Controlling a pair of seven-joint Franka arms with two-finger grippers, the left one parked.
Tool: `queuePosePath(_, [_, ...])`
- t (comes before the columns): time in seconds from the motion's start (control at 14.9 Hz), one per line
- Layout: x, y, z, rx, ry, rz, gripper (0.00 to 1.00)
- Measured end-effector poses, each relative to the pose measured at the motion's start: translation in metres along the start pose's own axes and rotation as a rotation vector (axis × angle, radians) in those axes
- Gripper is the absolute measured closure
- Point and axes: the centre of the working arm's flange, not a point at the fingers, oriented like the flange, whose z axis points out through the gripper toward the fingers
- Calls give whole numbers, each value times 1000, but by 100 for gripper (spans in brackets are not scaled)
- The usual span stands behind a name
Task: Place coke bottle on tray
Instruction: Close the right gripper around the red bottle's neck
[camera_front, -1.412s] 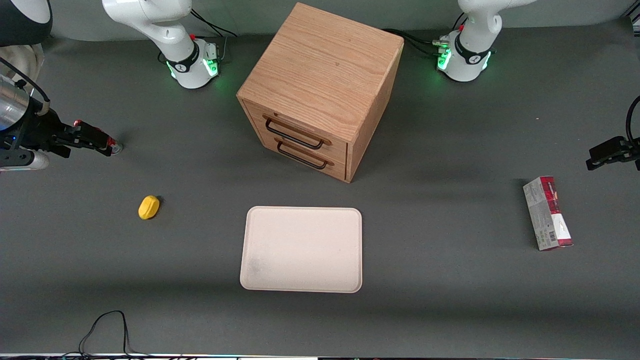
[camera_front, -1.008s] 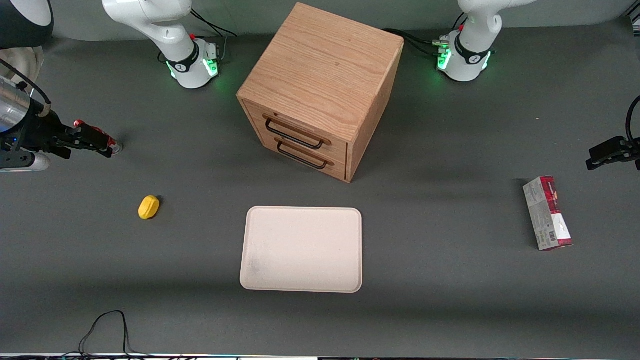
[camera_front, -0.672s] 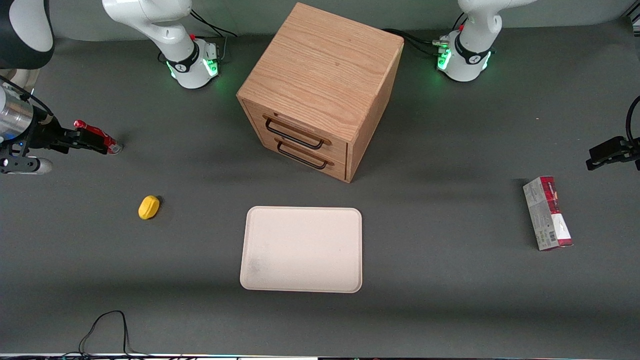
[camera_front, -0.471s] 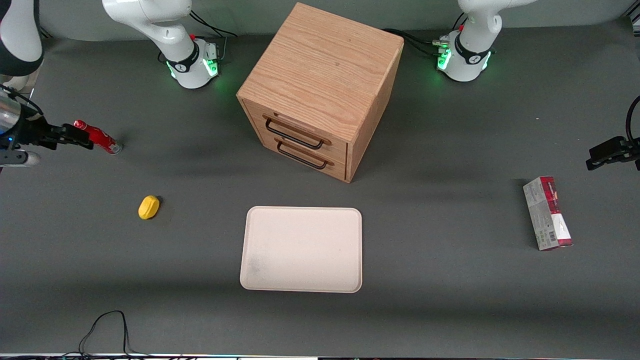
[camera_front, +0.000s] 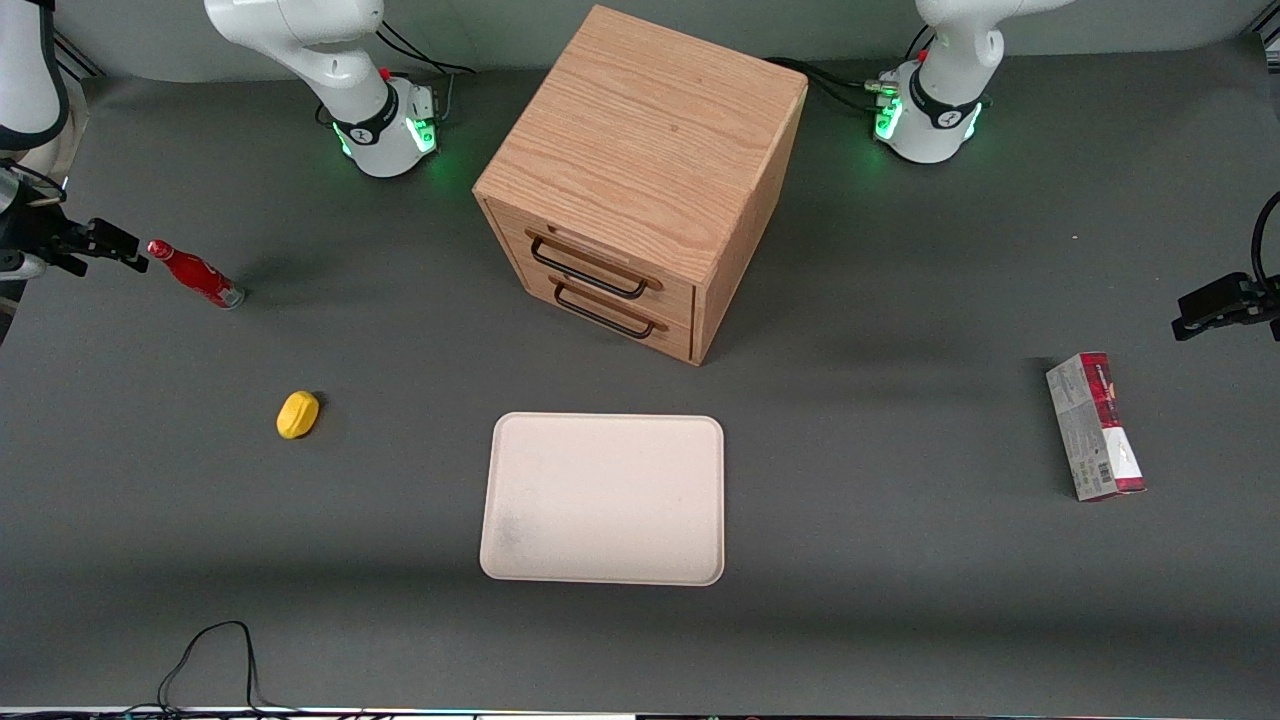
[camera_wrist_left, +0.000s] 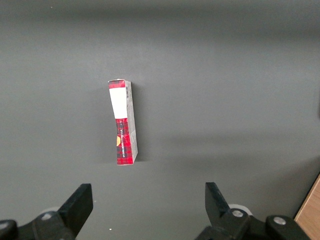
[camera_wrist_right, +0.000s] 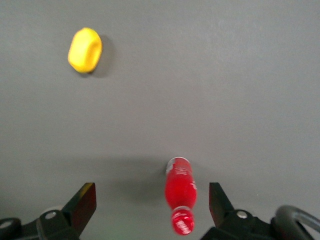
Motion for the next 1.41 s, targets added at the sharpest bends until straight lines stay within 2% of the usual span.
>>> queuePosePath(0.13, [-24, 15, 27, 17, 22, -4, 0])
queuePosePath(0.34, [-44, 22, 50, 30, 29, 9, 0])
queuePosePath(0.61, [-63, 28, 72, -1, 42, 11, 0])
queuePosePath(1.08, [-70, 22, 83, -20, 8, -38, 2])
queuePosePath(1.14, [-70, 22, 83, -23, 5, -42, 5])
queuePosePath(1.21, [-72, 24, 84, -23, 4, -38, 19])
queuePosePath(1.41, [-77, 29, 85, -19, 4, -23, 53])
